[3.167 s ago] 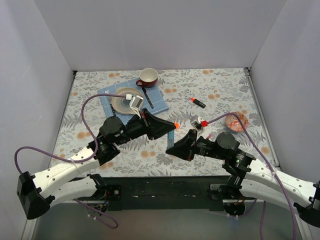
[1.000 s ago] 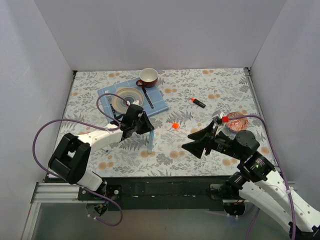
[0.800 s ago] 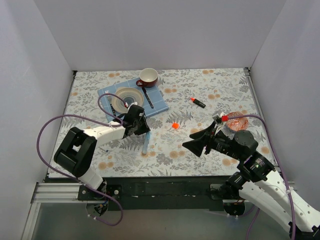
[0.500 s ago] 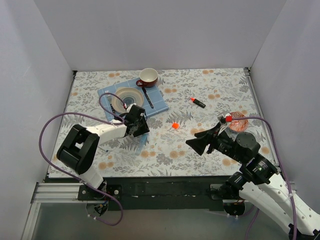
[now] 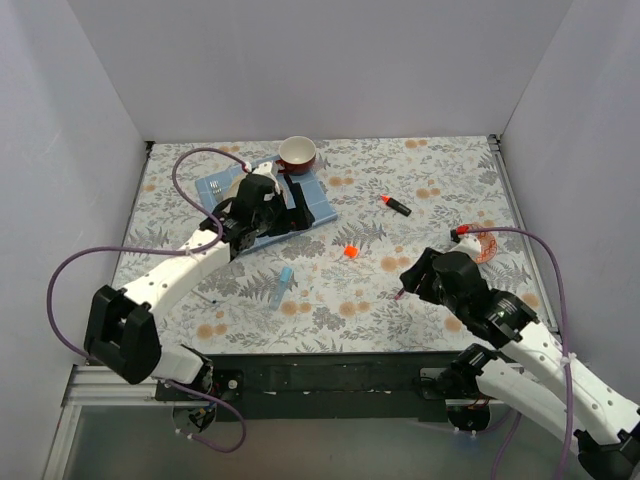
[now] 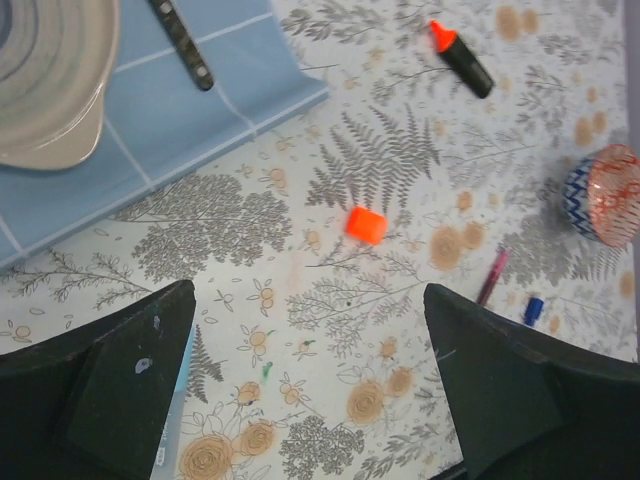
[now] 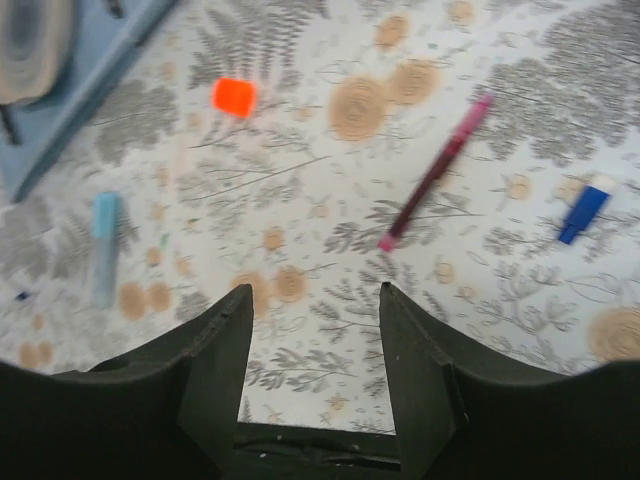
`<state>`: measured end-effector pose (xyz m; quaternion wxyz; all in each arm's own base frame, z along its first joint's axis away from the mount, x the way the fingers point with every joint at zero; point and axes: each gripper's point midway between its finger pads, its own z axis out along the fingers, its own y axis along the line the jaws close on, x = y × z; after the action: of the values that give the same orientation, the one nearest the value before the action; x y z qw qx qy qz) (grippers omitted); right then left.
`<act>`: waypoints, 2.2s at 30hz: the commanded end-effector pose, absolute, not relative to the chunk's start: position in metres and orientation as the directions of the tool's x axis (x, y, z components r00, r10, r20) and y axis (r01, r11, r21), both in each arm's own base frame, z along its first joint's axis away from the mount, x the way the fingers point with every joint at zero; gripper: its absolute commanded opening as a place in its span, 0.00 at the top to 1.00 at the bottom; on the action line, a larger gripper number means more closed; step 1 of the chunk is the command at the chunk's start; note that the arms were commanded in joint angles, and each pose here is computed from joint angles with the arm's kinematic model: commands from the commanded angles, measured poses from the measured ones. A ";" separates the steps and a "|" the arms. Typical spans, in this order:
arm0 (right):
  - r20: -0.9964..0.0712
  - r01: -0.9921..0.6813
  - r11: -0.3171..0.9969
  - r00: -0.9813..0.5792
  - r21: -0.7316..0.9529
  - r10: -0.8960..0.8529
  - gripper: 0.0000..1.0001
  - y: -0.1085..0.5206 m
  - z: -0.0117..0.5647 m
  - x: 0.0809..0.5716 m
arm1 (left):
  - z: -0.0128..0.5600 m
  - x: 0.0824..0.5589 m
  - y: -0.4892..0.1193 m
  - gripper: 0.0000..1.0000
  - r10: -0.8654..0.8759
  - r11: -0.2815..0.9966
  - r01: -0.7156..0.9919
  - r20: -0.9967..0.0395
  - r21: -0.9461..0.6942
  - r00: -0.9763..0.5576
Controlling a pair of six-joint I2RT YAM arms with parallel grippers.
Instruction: Insert the pens into the pen caps
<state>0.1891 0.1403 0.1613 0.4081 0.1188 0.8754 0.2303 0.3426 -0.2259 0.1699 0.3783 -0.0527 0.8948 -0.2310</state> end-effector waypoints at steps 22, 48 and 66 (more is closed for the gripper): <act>-0.618 0.430 0.900 -0.688 0.075 0.380 0.71 0.051 0.073 0.249 | 0.232 0.316 -0.137 0.02 -0.256 0.958 0.010 -0.870 -0.287 -0.421; -0.723 0.041 0.913 -0.597 0.406 0.349 0.69 0.106 0.152 0.247 | 0.088 0.269 0.020 0.23 -0.858 0.355 -0.913 -0.459 -0.204 -0.231; -0.721 0.000 0.888 -0.583 0.460 0.374 0.70 0.112 0.161 0.237 | 0.012 0.213 0.011 0.52 -0.912 0.246 -0.967 -0.322 0.069 -0.255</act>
<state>0.2340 0.1097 0.1469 0.4251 0.1108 0.8768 0.1956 0.2225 0.0088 0.0186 0.1107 -0.5888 0.7915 0.1211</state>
